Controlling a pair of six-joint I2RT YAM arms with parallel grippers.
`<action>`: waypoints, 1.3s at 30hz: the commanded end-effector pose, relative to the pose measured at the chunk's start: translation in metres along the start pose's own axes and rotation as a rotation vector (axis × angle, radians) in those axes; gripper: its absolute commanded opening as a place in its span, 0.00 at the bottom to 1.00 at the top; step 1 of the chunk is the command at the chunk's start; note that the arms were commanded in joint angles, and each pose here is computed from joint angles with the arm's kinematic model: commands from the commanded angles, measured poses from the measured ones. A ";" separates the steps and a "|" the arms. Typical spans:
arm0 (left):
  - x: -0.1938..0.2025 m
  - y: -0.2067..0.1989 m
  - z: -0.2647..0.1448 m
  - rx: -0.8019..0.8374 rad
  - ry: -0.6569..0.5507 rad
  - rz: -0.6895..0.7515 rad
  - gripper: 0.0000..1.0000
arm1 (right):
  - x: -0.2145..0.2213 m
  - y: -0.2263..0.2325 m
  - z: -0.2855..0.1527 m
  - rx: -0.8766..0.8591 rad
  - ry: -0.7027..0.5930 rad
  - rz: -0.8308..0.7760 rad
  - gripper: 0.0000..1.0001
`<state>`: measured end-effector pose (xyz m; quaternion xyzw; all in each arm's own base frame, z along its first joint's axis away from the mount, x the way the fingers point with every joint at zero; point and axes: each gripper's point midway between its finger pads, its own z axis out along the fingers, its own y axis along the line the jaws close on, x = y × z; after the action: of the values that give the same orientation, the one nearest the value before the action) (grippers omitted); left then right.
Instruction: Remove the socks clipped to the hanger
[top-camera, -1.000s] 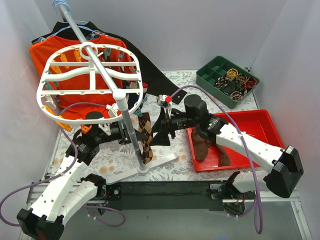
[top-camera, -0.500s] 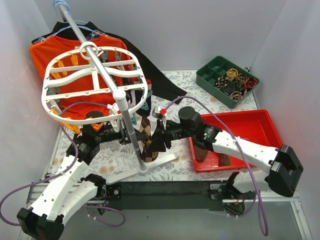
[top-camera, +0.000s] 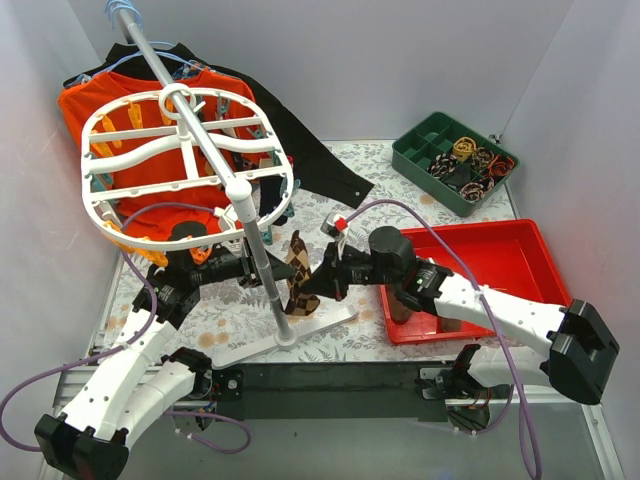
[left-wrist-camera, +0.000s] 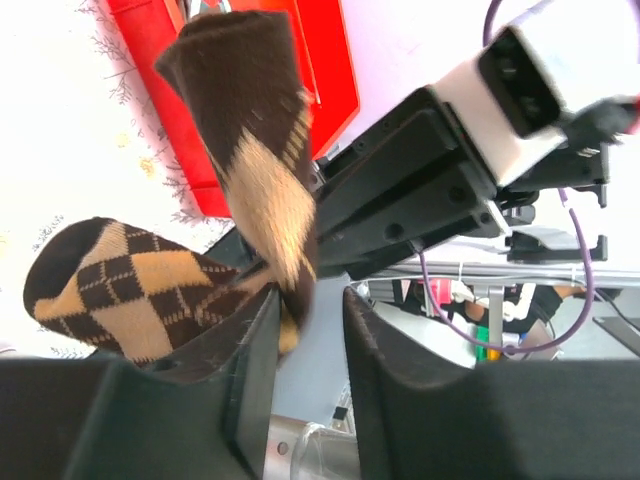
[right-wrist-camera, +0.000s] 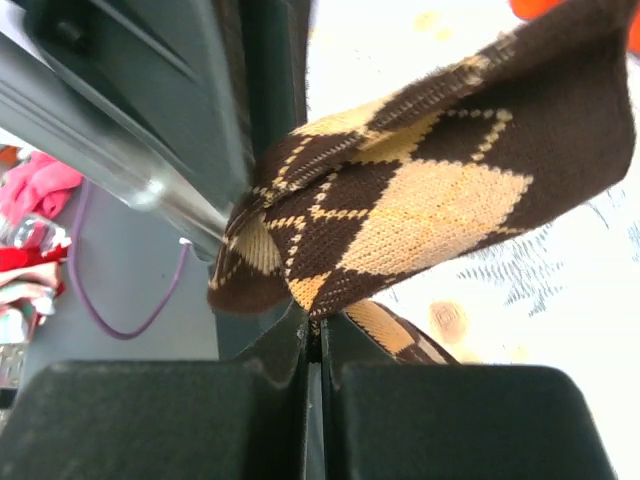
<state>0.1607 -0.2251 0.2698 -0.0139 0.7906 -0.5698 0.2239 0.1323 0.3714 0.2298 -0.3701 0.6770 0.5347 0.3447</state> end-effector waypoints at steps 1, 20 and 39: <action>0.000 0.001 -0.001 -0.005 -0.007 0.025 0.32 | -0.009 -0.023 -0.019 0.111 -0.090 0.049 0.01; -0.001 0.010 -0.006 -0.067 -0.037 0.046 0.36 | -0.022 -0.151 -0.233 1.014 -0.170 0.218 0.01; 0.003 0.018 -0.004 -0.071 -0.028 0.041 0.36 | 0.030 -0.160 -0.264 1.159 -0.072 0.388 0.70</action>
<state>0.1639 -0.2171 0.2548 -0.0193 0.8088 -0.5359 0.2413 0.2341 0.0813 0.1716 0.0545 0.8998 0.1439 0.4084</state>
